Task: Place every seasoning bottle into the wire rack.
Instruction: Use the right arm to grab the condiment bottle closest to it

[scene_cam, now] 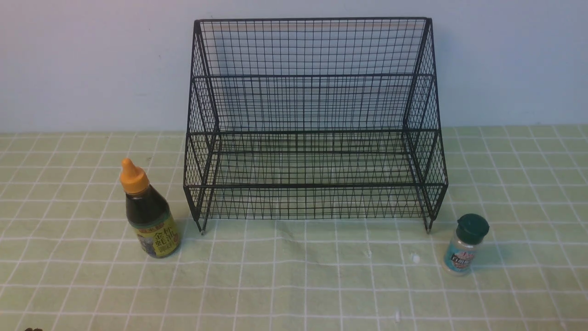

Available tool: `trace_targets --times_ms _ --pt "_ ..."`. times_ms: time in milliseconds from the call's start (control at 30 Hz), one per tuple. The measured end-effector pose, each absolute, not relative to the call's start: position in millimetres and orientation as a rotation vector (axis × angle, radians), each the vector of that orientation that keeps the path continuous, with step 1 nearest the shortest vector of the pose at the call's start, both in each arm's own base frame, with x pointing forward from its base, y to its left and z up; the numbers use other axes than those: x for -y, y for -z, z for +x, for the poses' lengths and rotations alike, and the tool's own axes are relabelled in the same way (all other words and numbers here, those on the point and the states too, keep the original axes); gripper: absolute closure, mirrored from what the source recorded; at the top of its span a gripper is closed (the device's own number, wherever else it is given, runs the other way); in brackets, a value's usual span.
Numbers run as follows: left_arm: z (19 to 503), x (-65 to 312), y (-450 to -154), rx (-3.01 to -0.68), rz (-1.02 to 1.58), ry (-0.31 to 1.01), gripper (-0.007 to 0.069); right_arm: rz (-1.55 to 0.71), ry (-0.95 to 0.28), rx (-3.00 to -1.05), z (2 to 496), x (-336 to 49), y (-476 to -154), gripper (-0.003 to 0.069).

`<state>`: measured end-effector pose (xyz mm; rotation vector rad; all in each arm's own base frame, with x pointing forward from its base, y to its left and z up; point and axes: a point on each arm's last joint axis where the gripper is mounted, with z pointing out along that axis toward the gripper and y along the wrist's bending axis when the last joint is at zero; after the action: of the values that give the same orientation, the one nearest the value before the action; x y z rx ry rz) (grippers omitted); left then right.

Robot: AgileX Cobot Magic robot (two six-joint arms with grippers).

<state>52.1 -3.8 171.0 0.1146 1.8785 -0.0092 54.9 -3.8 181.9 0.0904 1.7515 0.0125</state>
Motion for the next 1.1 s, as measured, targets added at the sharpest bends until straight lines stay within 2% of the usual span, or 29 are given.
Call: trace_targets --times_ms 333,467,500,633,733,1000,1100 --pt "52 4 -171 -1.878 0.115 0.009 0.0631 0.098 -0.022 -1.751 55 4 -182 0.0673" --pt "52 4 -171 -1.878 0.115 0.009 0.0631 0.197 -0.152 -1.697 56 1 -186 0.0673" --pt "52 4 -171 -1.878 0.115 0.009 0.0631 0.243 -0.276 -1.629 56 0 -192 0.0673" --pt "52 4 -171 -1.878 0.115 0.009 0.0631 0.461 -0.495 -1.439 56 0 -205 0.0673" --pt "52 4 -171 -1.878 0.115 0.009 0.0631 0.529 -0.575 -1.356 56 2 -211 0.0673" --pt "52 4 -171 -1.878 0.115 0.009 0.0631 0.583 -0.646 -1.258 54 4 -219 0.0673" --pt "52 4 -171 -1.878 0.115 0.009 0.0631 0.547 -0.656 -1.27 50 1 -241 0.0673"
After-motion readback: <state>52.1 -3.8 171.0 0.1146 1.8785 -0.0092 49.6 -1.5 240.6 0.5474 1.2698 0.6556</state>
